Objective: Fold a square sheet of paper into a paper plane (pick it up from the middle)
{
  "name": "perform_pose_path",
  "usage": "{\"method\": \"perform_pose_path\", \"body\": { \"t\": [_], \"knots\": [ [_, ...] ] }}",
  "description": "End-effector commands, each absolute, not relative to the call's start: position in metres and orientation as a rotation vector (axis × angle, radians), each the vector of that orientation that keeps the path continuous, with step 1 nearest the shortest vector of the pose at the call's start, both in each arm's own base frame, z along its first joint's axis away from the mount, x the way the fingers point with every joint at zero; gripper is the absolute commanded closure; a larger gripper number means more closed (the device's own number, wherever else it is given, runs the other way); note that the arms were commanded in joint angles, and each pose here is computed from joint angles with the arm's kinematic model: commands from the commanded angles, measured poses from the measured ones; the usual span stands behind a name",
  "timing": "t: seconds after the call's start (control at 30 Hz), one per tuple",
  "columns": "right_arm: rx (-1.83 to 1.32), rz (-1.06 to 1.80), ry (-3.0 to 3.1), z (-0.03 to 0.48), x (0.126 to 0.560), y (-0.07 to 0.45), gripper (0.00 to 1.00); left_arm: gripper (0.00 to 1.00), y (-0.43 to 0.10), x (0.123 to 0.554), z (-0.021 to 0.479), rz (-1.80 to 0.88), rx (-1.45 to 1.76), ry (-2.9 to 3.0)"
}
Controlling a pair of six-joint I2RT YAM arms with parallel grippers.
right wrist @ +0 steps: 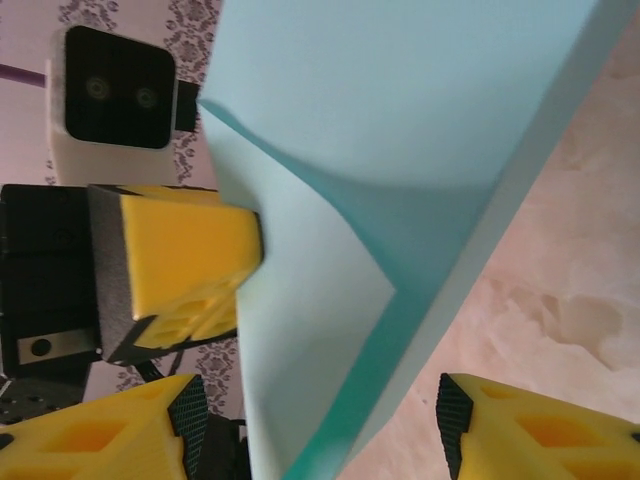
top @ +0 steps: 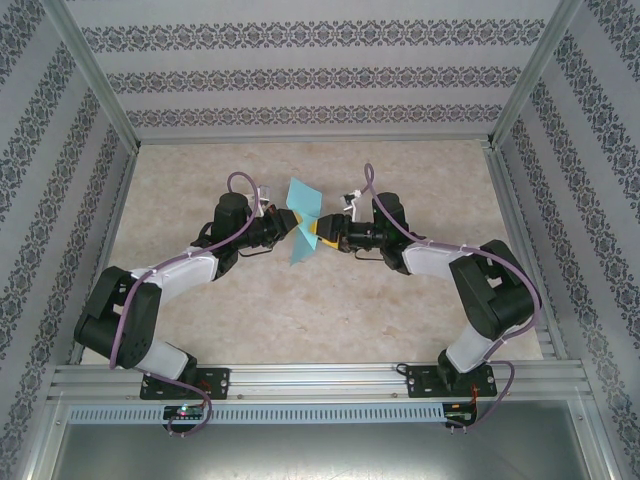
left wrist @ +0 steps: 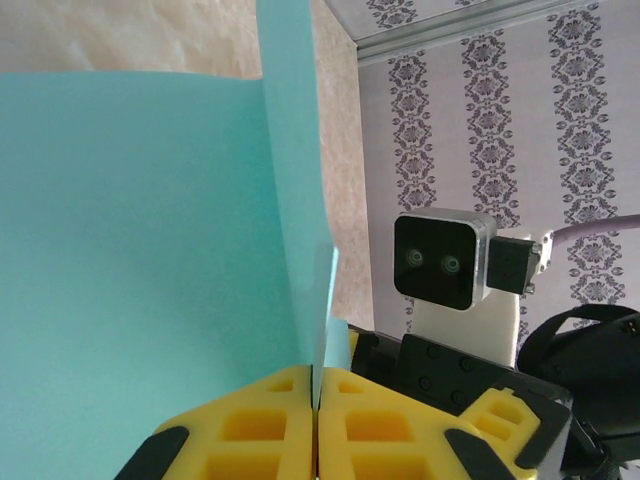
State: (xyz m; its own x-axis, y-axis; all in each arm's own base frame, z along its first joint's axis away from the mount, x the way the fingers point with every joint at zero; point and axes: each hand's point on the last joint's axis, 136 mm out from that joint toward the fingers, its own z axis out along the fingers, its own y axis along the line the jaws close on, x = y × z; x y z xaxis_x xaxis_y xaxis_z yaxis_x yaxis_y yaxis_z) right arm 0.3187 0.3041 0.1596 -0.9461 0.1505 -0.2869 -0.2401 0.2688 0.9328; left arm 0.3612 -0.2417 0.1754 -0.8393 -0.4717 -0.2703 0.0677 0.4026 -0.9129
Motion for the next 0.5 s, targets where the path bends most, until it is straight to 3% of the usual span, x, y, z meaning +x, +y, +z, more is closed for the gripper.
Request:
{"method": "perform_pose_path", "body": {
  "t": [0.0, 0.47],
  "knots": [
    [-0.101, 1.799, 2.148, 0.172, 0.317, 0.313, 0.37, 0.90, -0.247, 0.366, 0.183, -1.469, -0.331, 2.125],
    [-0.060, 1.891, 2.080, 0.186, 0.320, 0.314, 0.52, 0.89, -0.243, 0.362, 0.176, -1.443, -0.320, 2.139]
  ]
}}
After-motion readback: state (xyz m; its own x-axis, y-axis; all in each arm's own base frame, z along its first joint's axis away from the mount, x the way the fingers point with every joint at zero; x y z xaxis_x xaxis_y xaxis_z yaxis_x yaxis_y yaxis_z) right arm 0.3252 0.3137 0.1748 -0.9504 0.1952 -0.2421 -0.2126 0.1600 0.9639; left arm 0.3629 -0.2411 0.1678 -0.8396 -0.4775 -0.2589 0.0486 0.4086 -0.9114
